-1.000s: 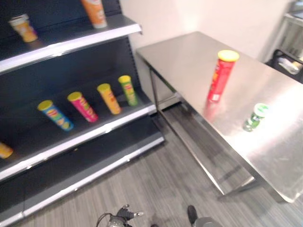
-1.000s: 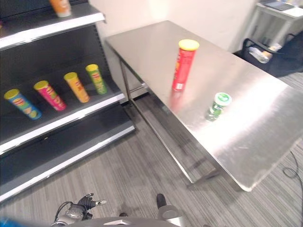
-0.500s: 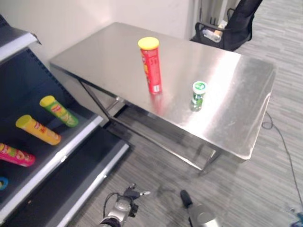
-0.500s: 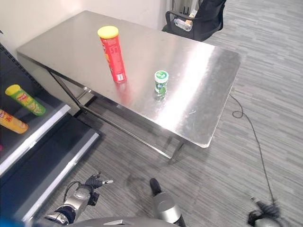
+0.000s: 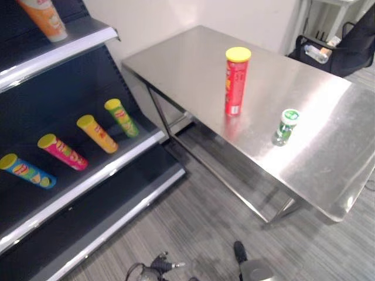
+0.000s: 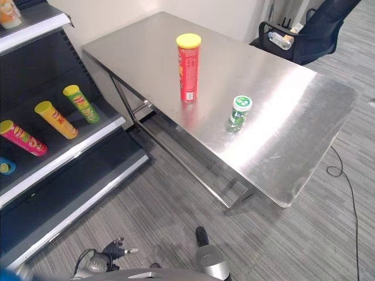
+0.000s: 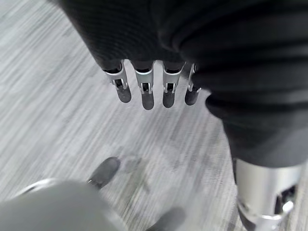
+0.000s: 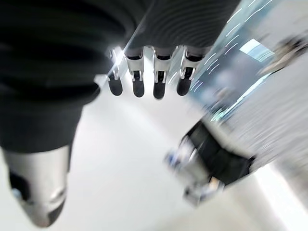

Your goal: Put the goods on the table back onto the shelves and tidy them up.

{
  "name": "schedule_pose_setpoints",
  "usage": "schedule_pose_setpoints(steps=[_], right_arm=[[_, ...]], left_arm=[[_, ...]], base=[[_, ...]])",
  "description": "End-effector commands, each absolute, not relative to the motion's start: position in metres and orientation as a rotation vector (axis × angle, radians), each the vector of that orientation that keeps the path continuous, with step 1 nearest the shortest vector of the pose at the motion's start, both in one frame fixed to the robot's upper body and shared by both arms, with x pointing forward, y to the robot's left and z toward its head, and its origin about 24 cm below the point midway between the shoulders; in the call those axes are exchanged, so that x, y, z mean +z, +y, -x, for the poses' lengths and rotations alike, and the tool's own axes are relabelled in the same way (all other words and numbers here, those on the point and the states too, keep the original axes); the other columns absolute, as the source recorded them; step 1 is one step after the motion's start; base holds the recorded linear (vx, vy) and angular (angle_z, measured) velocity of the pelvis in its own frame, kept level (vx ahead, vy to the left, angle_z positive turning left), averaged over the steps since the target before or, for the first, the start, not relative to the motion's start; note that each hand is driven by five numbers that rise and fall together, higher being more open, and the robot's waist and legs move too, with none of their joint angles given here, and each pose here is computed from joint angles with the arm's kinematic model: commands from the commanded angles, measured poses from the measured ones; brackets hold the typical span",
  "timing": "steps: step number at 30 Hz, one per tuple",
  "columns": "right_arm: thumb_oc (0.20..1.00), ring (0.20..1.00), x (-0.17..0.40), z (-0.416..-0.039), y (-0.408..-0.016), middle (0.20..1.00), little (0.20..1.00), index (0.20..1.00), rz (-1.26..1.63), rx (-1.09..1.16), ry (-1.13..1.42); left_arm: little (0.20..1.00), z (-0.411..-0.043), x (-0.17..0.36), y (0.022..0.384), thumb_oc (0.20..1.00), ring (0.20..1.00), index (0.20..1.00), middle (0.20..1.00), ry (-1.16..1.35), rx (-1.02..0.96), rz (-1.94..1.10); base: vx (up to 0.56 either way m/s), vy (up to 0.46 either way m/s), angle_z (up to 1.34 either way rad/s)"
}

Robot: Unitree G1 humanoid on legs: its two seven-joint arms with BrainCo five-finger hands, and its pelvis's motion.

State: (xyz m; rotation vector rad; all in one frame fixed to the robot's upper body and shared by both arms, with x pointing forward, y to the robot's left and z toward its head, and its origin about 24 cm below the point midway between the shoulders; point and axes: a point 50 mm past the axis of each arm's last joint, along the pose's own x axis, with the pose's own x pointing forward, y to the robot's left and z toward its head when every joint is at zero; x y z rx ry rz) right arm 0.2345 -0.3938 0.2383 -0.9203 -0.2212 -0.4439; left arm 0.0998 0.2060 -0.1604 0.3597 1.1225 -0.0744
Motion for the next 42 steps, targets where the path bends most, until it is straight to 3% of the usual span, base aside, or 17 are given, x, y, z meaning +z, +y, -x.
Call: schedule_pose_setpoints(steps=[1, 9, 21, 42], right_arm=[[1.000, 1.000, 0.232, -0.251, -0.397, 1.000, 1.000, 1.000, 0.956, -0.397, -0.135], [1.000, 1.000, 0.196, -0.277, -0.392, 1.000, 1.000, 1.000, 0.986, -0.246, 0.077], [1.000, 1.000, 0.172, -0.292, -0.391, 1.000, 1.000, 1.000, 1.078, -0.213, 0.210], [1.000, 1.000, 0.161, -0.310, -0.370, 1.000, 1.000, 1.000, 1.126, -0.173, 0.176]], left_arm=[[1.000, -0.124, -0.148, 0.237, 1.000, 1.000, 1.000, 1.000, 1.076, -0.032, -0.444], [1.000, -0.110, -0.152, 0.243, 1.000, 1.000, 1.000, 1.000, 1.125, 0.002, -0.415], [1.000, -0.106, -0.154, 0.237, 1.000, 1.000, 1.000, 1.000, 1.123, -0.017, -0.403], [1.000, -0.096, -0.156, 0.235, 1.000, 1.000, 1.000, 1.000, 1.142, -0.005, -0.389]], base=[[-0.01, -0.098, 0.17], [0.00, -0.084, 0.24], [0.02, -0.049, 0.12], [0.01, -0.022, 0.07]])
